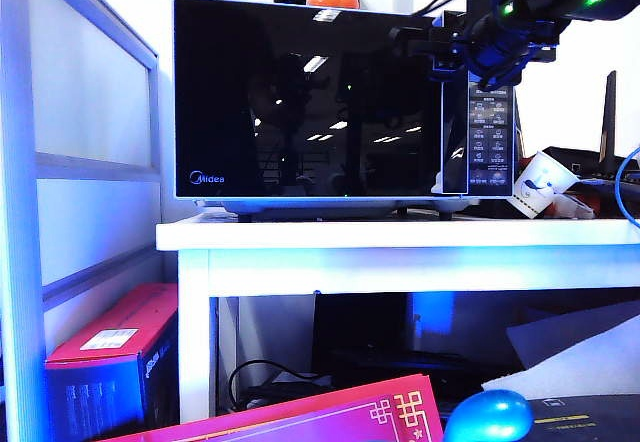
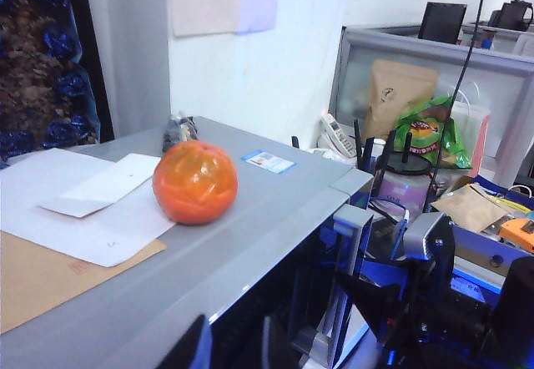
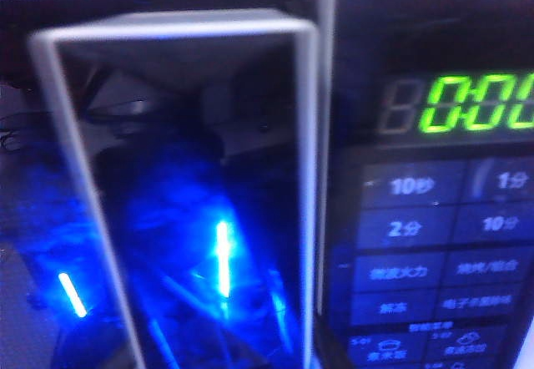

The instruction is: Open the microwave door, place the orange inside the microwave, then close the microwave door.

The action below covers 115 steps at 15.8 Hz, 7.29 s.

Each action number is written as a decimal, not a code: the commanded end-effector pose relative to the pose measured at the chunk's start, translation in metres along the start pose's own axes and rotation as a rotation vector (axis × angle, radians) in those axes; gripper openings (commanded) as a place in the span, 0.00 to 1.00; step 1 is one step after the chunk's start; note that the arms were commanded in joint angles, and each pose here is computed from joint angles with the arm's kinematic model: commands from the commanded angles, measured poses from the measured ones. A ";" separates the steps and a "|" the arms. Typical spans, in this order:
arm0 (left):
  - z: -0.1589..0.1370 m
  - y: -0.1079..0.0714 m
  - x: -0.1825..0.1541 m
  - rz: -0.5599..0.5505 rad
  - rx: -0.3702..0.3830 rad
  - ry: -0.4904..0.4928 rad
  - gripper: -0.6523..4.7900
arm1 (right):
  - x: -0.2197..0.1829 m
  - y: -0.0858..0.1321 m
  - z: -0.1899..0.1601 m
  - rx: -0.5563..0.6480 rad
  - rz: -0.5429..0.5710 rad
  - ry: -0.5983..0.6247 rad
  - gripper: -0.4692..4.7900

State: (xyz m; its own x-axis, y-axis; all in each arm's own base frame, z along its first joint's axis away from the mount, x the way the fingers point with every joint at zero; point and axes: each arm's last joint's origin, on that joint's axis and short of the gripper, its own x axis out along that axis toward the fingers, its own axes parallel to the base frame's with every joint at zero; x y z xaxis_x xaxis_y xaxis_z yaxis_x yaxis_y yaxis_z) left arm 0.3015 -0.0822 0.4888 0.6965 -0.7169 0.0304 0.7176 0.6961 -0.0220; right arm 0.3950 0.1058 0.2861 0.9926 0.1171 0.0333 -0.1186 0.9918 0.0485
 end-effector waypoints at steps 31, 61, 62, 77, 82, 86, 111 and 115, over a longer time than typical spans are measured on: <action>-0.002 0.003 0.006 0.068 0.008 -0.002 0.29 | -0.054 0.008 0.081 -0.023 0.296 -0.067 0.98; -0.065 0.025 0.077 0.230 -0.099 0.188 0.29 | -0.069 0.006 0.116 -0.025 0.314 -0.170 0.98; -0.066 0.025 0.078 0.230 -0.099 0.187 0.29 | -0.068 0.002 0.117 -0.057 0.254 -0.177 0.97; -0.065 0.024 0.078 0.196 -0.105 0.184 0.29 | -0.059 -0.048 0.095 -0.074 0.076 0.037 0.97; -0.065 0.024 0.078 0.196 -0.104 0.181 0.29 | -0.050 -0.079 0.094 -0.079 -0.001 -0.025 0.97; -0.065 0.024 0.078 0.195 -0.105 0.182 0.29 | -0.027 -0.080 0.066 -0.075 0.018 0.035 0.96; -0.065 0.024 0.078 0.193 -0.106 0.184 0.29 | -0.025 -0.077 0.087 -0.150 0.100 0.053 0.96; -0.065 0.024 0.077 0.193 -0.108 0.189 0.29 | -0.019 -0.075 0.079 -0.144 0.210 0.064 0.96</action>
State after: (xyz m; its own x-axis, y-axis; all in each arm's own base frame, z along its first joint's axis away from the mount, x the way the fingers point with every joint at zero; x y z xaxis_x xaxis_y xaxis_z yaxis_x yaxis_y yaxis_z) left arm 0.3744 -0.1233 0.4218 0.8032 -0.5663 -0.1848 0.5536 0.8242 -0.1194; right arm 0.3840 0.0235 0.3549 0.9581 0.2781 -0.0687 -0.2835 0.9549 -0.0884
